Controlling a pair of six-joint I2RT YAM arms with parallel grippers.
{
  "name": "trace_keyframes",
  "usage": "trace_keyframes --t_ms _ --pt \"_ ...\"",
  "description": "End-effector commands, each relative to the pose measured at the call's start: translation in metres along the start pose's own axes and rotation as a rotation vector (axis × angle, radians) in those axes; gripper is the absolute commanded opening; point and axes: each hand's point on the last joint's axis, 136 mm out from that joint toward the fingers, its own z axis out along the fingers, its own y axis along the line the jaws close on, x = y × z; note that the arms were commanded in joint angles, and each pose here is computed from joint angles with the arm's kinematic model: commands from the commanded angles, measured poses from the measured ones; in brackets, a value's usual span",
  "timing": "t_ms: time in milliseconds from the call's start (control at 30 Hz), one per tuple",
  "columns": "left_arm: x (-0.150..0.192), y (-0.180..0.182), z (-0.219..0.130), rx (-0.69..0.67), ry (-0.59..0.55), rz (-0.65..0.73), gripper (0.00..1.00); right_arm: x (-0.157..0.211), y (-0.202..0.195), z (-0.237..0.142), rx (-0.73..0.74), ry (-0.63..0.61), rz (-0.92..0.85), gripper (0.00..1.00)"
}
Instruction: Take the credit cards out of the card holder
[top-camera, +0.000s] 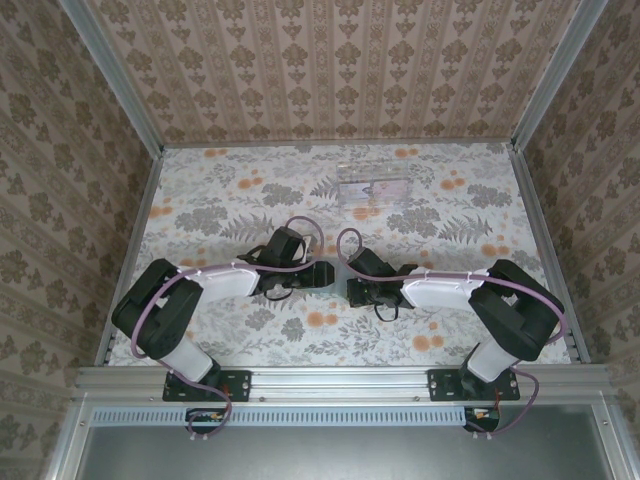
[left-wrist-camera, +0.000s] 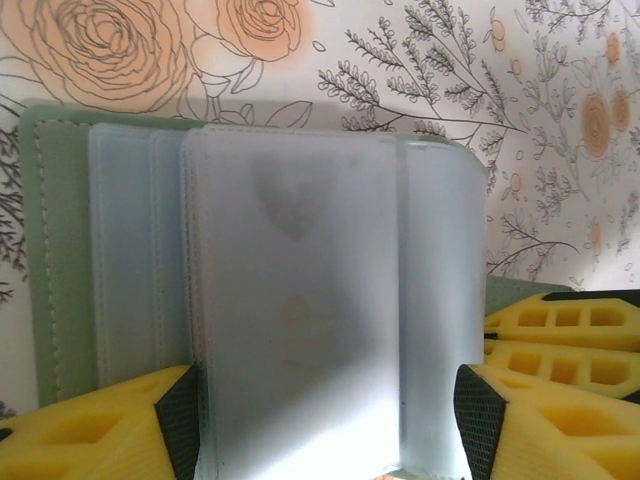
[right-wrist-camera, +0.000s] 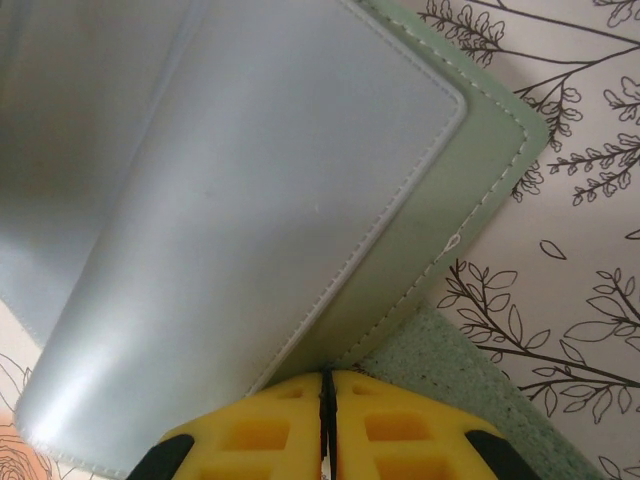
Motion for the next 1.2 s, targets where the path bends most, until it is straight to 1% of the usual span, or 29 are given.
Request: trace_keyframes --t_ms 0,200,433,767,967,1100,1167 --pt "0.009 -0.018 0.004 0.096 0.04 -0.005 0.7 0.004 0.002 0.005 -0.015 0.021 0.01 0.13" --pt "0.005 -0.03 0.0 0.147 0.026 0.001 0.72 0.004 0.002 0.006 -0.014 0.02 0.008 0.13" --pt "-0.001 -0.039 -0.012 0.169 -0.005 0.014 0.78 0.006 0.002 0.007 -0.014 0.025 0.011 0.13" --pt "-0.006 -0.049 -0.023 0.188 -0.032 0.04 0.79 0.006 0.003 0.008 -0.016 0.03 0.013 0.13" --pt "-0.005 -0.043 -0.021 0.159 -0.029 0.035 0.79 0.006 0.003 0.008 -0.014 0.03 0.014 0.13" --pt "-0.009 -0.033 -0.026 0.095 -0.066 0.027 0.79 0.006 0.002 0.008 -0.014 0.03 0.015 0.13" --pt "-0.012 -0.031 -0.031 0.085 -0.09 0.03 0.79 0.006 0.002 0.008 -0.012 0.029 0.012 0.13"
